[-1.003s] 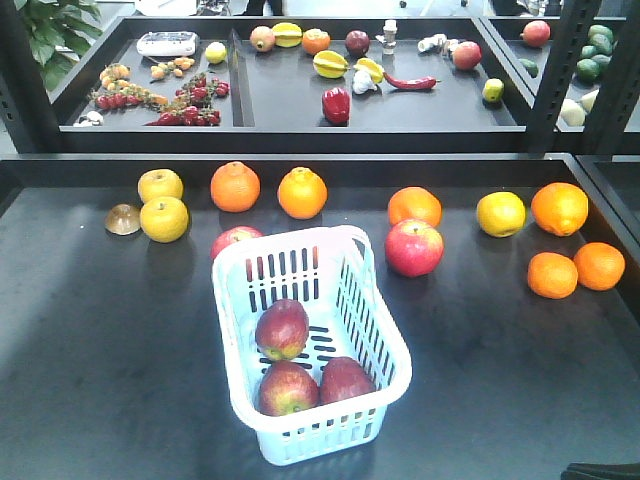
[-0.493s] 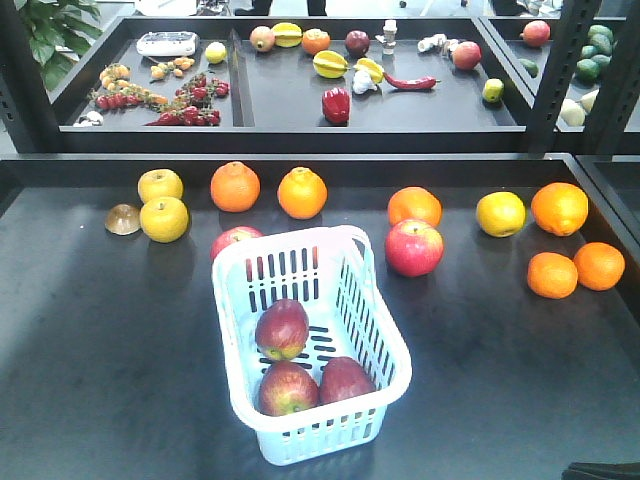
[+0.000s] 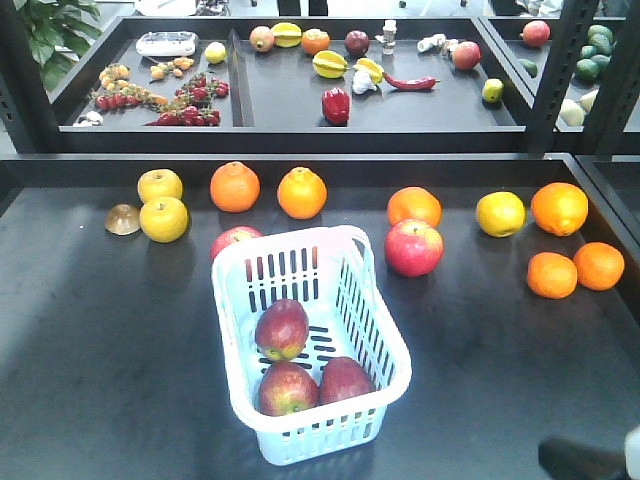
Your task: Pick three apples into basket with both arms
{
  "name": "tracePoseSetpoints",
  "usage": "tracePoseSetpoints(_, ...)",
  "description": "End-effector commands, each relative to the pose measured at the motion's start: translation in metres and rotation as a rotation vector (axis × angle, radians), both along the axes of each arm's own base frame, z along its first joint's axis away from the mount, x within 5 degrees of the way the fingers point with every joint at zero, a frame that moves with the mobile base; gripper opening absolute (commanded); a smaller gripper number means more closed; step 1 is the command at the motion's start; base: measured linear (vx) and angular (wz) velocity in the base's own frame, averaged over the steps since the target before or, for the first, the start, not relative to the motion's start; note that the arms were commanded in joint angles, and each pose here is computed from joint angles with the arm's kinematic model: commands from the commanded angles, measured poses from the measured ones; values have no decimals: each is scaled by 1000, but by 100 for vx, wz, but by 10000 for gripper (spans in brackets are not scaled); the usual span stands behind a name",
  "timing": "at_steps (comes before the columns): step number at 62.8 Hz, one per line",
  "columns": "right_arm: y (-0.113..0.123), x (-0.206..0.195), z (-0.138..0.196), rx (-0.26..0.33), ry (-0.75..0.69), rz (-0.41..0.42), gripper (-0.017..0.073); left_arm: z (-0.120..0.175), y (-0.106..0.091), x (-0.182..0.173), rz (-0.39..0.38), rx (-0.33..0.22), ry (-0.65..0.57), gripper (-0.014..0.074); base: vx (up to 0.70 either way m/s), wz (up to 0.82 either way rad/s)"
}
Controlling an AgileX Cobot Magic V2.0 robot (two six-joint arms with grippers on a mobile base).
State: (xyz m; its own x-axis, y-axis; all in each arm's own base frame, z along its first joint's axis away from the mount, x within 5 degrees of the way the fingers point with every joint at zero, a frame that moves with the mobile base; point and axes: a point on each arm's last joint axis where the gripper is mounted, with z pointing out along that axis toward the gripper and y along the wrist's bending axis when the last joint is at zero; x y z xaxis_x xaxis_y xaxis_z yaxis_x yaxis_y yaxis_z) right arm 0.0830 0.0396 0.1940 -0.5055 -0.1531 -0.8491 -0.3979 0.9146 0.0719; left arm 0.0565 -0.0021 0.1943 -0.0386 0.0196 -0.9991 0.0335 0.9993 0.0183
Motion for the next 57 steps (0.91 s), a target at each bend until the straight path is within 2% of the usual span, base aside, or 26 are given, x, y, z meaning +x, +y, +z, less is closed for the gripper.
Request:
tracePoseSetpoints(1, -5, 0, -2, 153, -82, -115, -5, 15, 1, -2, 8, -11, -105, -6, 0, 0)
tracePoseSetpoints(6, -13, -7, -14, 245, -71, -217, -5, 15, 1, -2, 8, -11, -105, -6, 0, 0)
tracePoseSetpoints(13, -23, -15, -23, 315, -130, -341, -5, 15, 1, -2, 8, -11, -105, -6, 0, 0)
tracePoseSetpoints(16, -27, -19, -23, 298, -149, -373, -5, 15, 1, -2, 8, -11, -105, -6, 0, 0)
tracePoseSetpoints(28, -36, -29, -19, 288, -277, -491, -5, 15, 1, -2, 8, -11, -103, -6, 0, 0)
tracePoseSetpoints(47, -39, -29, -20, 165, -309, -477, -5, 15, 1, -2, 7, -11, -100, -6, 0, 0)
tracePoseSetpoints(57, -39, -27, -11, 170, -407, -467, -5, 15, 1, -2, 7, -11, -100, -6, 0, 0)
